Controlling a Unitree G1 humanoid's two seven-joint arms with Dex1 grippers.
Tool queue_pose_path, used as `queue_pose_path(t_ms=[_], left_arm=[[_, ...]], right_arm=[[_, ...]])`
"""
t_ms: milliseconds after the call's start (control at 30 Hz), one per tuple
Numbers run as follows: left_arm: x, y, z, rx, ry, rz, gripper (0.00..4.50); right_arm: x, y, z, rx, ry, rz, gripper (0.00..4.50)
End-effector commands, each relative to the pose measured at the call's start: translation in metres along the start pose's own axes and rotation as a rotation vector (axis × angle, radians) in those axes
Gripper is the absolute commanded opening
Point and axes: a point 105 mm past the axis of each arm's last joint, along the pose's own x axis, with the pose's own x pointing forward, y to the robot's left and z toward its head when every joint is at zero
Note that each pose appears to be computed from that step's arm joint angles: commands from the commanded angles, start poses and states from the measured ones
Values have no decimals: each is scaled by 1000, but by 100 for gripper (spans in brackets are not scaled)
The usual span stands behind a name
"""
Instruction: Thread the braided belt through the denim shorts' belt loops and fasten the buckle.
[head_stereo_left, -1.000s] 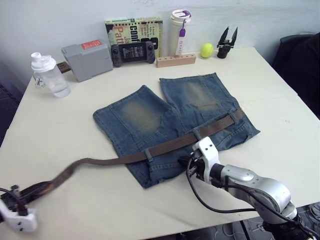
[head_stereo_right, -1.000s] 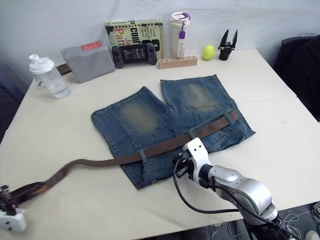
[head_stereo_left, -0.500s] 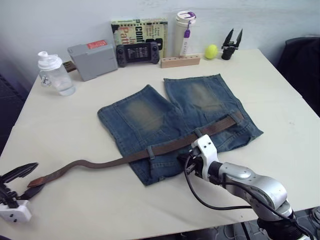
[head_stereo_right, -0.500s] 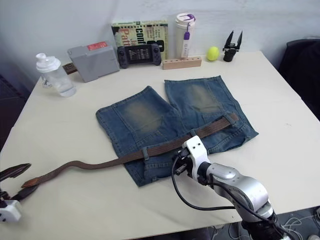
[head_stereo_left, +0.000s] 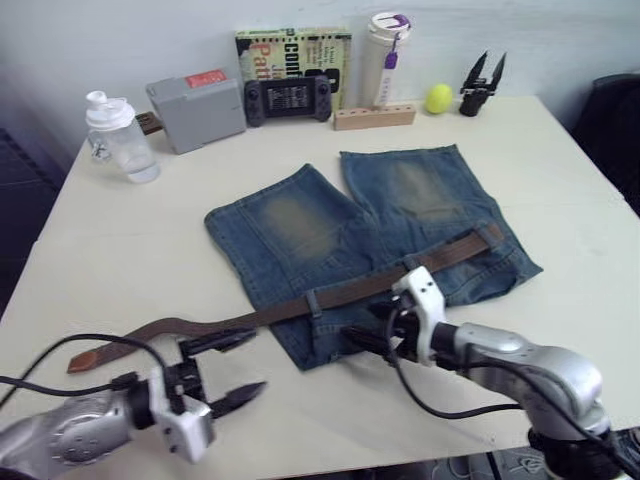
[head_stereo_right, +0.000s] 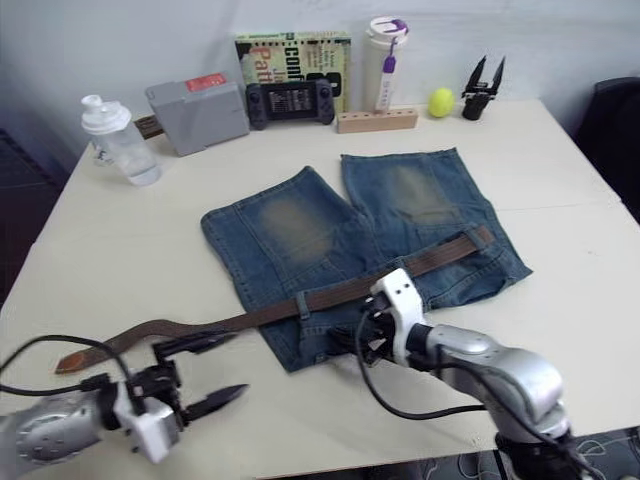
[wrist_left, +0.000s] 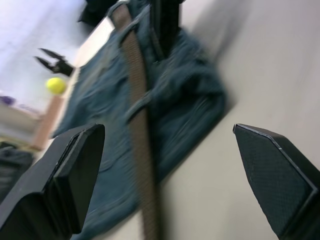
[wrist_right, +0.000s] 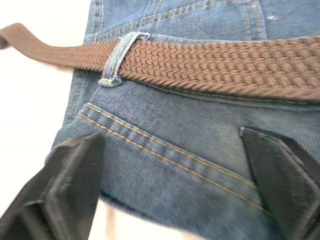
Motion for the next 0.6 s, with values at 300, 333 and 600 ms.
queue_pose_path(t_ms=[300, 333, 600], left_arm=[[72, -13, 3, -158, -133, -202, 450], [77, -15, 1, -171, -129, -227, 450], [102, -29, -14, -174, -39, -361, 450]], right_arm=[[-97, -95, 27, -797, 208, -216, 448], [-103, -106, 26, -863, 245, -236, 448], [-122, -172, 6, -1226, 533, -406, 448]])
